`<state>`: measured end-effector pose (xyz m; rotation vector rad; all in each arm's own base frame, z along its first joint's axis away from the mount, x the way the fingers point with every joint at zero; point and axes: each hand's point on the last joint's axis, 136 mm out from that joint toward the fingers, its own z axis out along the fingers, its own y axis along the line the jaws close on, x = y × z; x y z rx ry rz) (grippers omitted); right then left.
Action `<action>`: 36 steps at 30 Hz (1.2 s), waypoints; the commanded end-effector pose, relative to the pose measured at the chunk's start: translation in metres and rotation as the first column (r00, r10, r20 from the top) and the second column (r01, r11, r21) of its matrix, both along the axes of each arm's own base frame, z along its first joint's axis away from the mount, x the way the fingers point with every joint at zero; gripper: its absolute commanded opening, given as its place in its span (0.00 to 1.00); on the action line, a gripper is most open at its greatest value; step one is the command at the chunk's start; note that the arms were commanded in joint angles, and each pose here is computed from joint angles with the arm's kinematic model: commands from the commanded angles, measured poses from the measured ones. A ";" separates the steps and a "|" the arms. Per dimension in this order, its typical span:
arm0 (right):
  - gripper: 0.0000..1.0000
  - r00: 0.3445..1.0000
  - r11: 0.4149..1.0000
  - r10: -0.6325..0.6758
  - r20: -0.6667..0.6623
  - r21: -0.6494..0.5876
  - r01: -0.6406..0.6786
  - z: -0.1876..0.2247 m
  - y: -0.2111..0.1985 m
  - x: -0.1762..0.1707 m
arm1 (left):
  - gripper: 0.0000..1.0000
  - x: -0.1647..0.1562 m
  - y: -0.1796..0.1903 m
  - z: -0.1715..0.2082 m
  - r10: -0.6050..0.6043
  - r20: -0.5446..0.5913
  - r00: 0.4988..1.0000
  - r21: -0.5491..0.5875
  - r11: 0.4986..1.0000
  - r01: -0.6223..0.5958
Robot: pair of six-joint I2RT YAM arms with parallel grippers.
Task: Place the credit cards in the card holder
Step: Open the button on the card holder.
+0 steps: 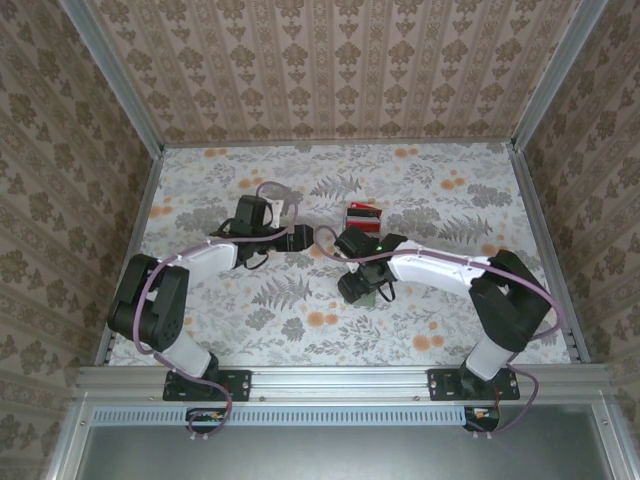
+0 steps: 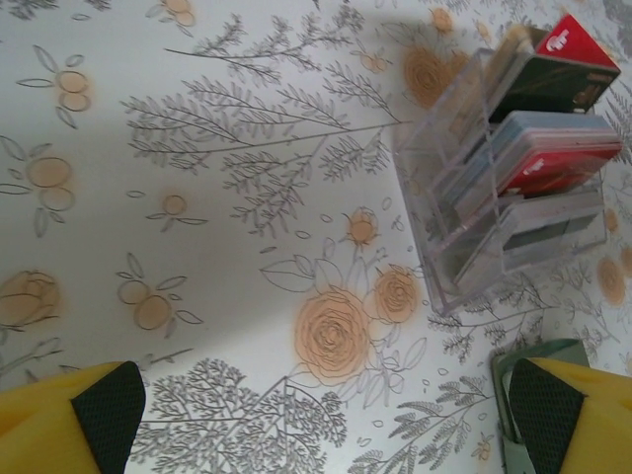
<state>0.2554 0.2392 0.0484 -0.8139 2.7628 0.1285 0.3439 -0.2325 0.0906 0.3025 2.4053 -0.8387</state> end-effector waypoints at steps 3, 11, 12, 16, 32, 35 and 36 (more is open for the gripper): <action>0.59 0.994 0.987 0.107 0.002 -0.119 -0.106 -0.005 -0.004 0.011 | 0.99 0.000 0.002 0.013 0.010 0.053 0.999 0.001 1.000 -0.010; 0.55 0.987 0.979 0.140 -0.074 -0.137 -0.149 -0.029 -0.001 0.006 | 0.99 0.000 0.008 0.012 0.062 0.055 0.997 -0.008 0.998 -0.062; 0.52 0.987 0.979 0.141 -0.074 -0.138 -0.150 -0.030 -0.001 0.006 | 0.99 0.000 0.009 0.011 0.067 0.051 0.996 -0.005 0.998 -0.067; 0.26 0.988 0.982 0.132 -0.077 -0.125 -0.141 -0.031 -0.001 0.007 | 0.99 0.001 0.012 0.010 0.088 0.046 0.995 -0.013 0.996 -0.087; 0.08 0.991 0.917 -0.129 -0.030 0.376 0.131 0.087 0.026 0.047 | 0.99 -0.006 0.009 0.058 0.048 0.129 0.990 -0.107 0.994 -0.035; 0.08 0.979 0.860 -0.201 -0.026 0.473 0.190 0.117 0.025 0.057 | 0.98 -0.008 0.005 0.078 0.035 0.175 0.984 -0.149 0.989 -0.009; 0.08 0.972 0.841 -0.231 -0.032 0.497 0.216 0.125 0.023 0.059 | 0.98 -0.009 0.003 0.084 0.028 0.189 0.982 -0.160 0.987 0.002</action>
